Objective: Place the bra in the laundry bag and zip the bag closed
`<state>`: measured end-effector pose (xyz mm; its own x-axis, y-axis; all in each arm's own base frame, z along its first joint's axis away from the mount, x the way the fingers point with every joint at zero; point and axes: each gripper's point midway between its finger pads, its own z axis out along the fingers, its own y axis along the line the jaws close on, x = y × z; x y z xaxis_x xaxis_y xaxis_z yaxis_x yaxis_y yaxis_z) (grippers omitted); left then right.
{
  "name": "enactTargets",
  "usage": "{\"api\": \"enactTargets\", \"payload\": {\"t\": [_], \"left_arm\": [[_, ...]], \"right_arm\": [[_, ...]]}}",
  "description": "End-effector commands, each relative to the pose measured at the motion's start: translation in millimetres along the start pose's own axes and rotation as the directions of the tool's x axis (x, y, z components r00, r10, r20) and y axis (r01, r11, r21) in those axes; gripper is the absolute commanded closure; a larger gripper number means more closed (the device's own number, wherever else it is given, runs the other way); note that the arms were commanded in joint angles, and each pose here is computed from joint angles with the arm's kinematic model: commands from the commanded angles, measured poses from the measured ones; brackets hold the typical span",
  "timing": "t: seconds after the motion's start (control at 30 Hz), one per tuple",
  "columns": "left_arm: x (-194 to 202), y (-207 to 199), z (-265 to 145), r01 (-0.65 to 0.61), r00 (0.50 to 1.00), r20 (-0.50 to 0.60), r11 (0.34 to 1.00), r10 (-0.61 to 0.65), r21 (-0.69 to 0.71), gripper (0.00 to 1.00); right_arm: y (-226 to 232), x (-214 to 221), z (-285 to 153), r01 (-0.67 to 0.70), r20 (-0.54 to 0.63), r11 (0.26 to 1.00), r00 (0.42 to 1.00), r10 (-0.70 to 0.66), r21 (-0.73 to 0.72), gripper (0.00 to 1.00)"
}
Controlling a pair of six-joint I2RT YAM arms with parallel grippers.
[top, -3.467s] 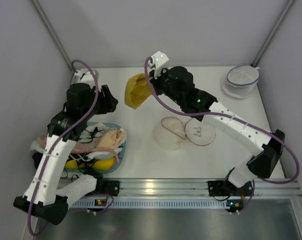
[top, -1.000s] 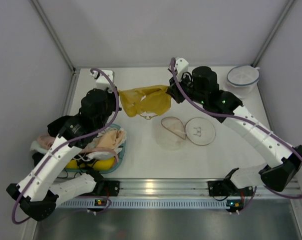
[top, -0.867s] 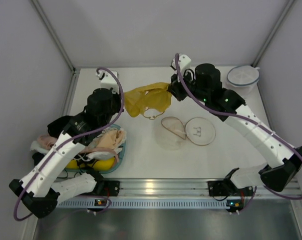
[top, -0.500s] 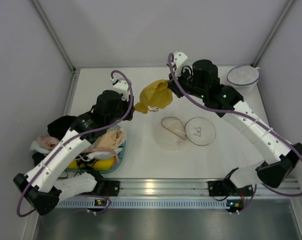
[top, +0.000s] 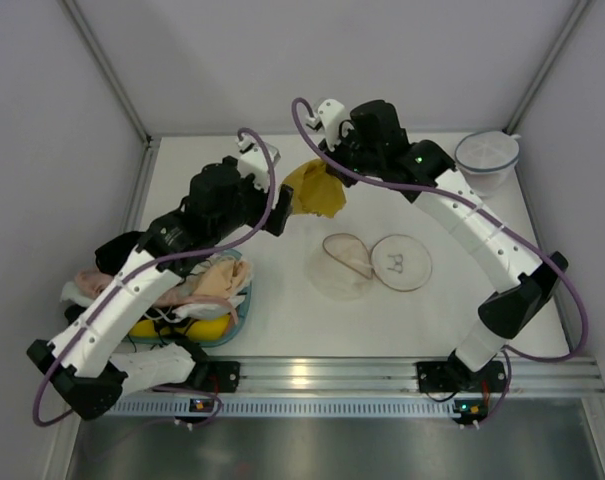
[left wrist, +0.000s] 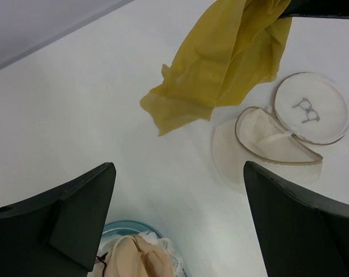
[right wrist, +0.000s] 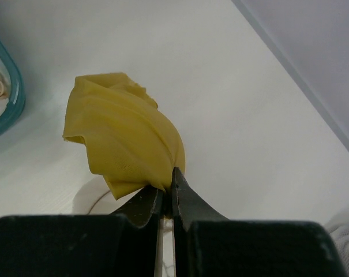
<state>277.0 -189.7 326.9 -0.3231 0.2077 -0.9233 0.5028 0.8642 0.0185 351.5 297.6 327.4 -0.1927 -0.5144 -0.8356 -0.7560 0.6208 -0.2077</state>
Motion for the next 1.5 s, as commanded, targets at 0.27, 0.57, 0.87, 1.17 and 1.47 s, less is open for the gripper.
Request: {"api": "enactTargets", "payload": {"t": [0.27,0.57,0.87,1.17,1.47], "left_arm": [[-53,-21,46,-0.145,0.968,0.213,0.989,0.137,0.024,0.02],[-52,-42,52,-0.246,0.942,0.263,0.963,0.209,0.114,0.03],[-36,-42,66,-0.247,0.951,0.217,0.962,0.218,0.116,0.86],[-82,-16,62,0.077,0.926,0.369,0.997,-0.077,0.015,1.0],[-133,-57,40,0.13,0.848,0.46,0.944,-0.264,0.303,1.0]], "right_arm": [[17,-27,-39,-0.082,0.076,0.993,0.993,0.089,-0.086,1.0],[26,-35,-47,-0.069,0.13,0.988,0.988,0.087,-0.141,1.0],[25,-51,-69,-0.071,0.194,0.987,0.976,0.098,-0.142,1.0],[-14,-34,-106,-0.336,0.278,0.94,0.899,0.338,-0.056,0.01],[-33,7,-149,-0.386,0.451,0.922,0.827,0.334,0.024,0.01]]}}
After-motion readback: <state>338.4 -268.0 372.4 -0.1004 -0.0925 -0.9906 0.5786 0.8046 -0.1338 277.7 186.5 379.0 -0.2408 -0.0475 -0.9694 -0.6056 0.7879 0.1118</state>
